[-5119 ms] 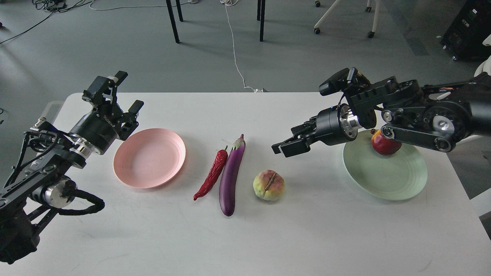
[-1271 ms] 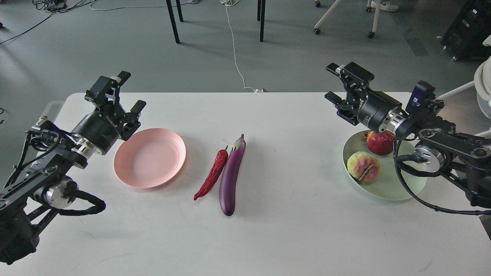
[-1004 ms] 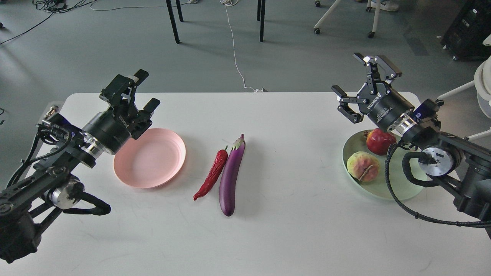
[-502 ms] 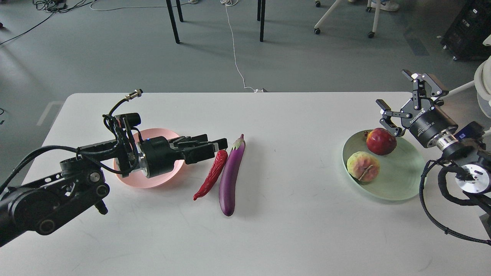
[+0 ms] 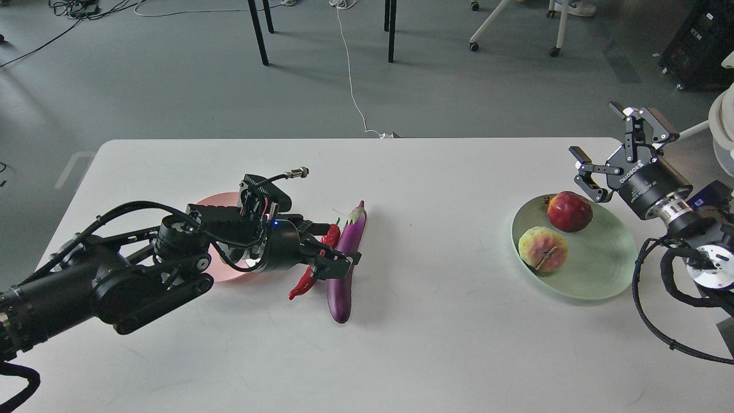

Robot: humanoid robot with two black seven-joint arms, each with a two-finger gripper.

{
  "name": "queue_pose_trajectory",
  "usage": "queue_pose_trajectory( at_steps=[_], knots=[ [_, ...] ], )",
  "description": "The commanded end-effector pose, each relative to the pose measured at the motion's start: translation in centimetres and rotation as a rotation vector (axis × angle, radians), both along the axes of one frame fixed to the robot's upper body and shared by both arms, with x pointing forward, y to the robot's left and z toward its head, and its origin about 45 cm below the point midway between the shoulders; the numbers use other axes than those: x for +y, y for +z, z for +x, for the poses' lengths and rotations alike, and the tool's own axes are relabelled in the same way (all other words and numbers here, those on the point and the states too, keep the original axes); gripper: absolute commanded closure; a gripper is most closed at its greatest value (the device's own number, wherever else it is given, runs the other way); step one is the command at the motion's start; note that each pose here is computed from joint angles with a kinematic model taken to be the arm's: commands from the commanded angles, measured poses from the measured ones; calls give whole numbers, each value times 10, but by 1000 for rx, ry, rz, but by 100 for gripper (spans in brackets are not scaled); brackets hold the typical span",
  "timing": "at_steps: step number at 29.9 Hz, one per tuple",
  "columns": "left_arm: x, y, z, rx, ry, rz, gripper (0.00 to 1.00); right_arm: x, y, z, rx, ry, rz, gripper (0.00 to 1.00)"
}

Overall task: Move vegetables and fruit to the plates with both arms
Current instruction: 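Reach the left gripper to the purple eggplant and grasp it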

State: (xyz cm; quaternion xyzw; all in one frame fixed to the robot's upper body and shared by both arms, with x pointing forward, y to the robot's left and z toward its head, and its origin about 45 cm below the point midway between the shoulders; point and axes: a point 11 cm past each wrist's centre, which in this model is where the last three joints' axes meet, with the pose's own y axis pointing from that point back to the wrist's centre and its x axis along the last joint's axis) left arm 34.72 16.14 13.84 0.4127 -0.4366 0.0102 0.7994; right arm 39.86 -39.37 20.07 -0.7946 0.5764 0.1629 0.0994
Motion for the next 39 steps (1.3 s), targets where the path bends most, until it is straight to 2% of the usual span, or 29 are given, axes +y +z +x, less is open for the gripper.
queue_pose_trajectory(
  at_steps=[1,7,15,18,24,25,28,33,39],
  knots=[
    [0,-7,0,4,2,21,3,-5,1,-1,0,-7,-8,5],
    [1,-11,-1,7,15,38,4,-5,0,-2,3,-8,-8,5],
    [-15,-13,-7,29,-9,44,14,-6,0,-2,4,-9,-9,5],
    [-15,-15,-9,35,-18,56,23,-6,0,-2,4,-9,-9,5],
    [-14,-16,-10,38,-20,61,26,-6,-3,-4,10,-9,-8,5],
    [-14,-16,-10,40,-19,61,30,-6,-3,-4,10,-9,-8,5],
    [-15,-17,-11,47,-23,67,51,-6,-2,-4,9,-10,-7,5],
    [-11,-18,-7,35,6,100,73,-6,-2,-4,8,-10,-7,5],
    [-12,-17,-7,35,8,104,88,-6,-3,-4,10,-10,-7,5]
  ],
)
